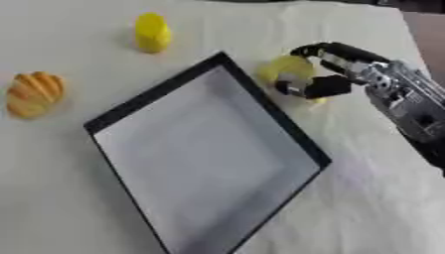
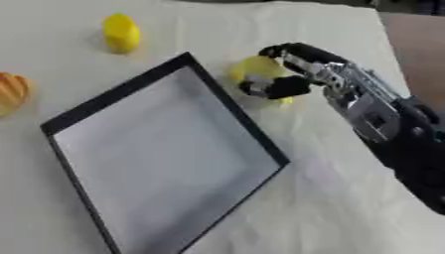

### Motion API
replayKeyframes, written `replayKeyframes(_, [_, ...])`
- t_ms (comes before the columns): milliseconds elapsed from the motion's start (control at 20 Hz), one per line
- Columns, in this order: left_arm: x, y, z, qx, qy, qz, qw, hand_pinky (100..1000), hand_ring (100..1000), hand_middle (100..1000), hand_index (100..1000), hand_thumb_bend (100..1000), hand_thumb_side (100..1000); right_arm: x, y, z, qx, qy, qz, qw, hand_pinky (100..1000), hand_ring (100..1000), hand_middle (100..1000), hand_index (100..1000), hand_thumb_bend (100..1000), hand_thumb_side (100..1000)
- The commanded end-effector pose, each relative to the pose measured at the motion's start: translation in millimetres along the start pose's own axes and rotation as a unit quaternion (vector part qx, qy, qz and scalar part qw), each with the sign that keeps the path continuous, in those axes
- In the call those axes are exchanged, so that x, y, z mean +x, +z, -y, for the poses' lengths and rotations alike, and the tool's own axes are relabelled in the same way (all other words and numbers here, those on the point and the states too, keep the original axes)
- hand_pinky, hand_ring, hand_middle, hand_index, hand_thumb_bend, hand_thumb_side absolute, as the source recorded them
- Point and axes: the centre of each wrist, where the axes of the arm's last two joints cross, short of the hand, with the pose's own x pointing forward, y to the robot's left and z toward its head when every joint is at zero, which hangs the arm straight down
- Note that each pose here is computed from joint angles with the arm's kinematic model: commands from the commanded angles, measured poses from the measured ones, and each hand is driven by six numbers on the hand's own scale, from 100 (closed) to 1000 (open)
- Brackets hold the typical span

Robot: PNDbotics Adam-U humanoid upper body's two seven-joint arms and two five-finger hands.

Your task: Pick up objects on the table and place them in the box.

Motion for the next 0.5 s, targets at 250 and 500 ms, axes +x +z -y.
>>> replayKeyframes(250, [6.4,-4.7,-2.9,-0.004,-0.009,0.01,1.0,774,736,757,811,100,767,-7.7,4.4,11.3,-0.008,0.006,-0.012,1.0,953,1000,806,915,384,599])
replayKeyframes(500, [5.4,-3.8,-2.5,-0.006,-0.01,0.007,1.0,774,731,757,811,100,769,-6.1,7.4,15.6,-0.046,-0.012,-0.01,0.999,880,936,712,842,316,474])
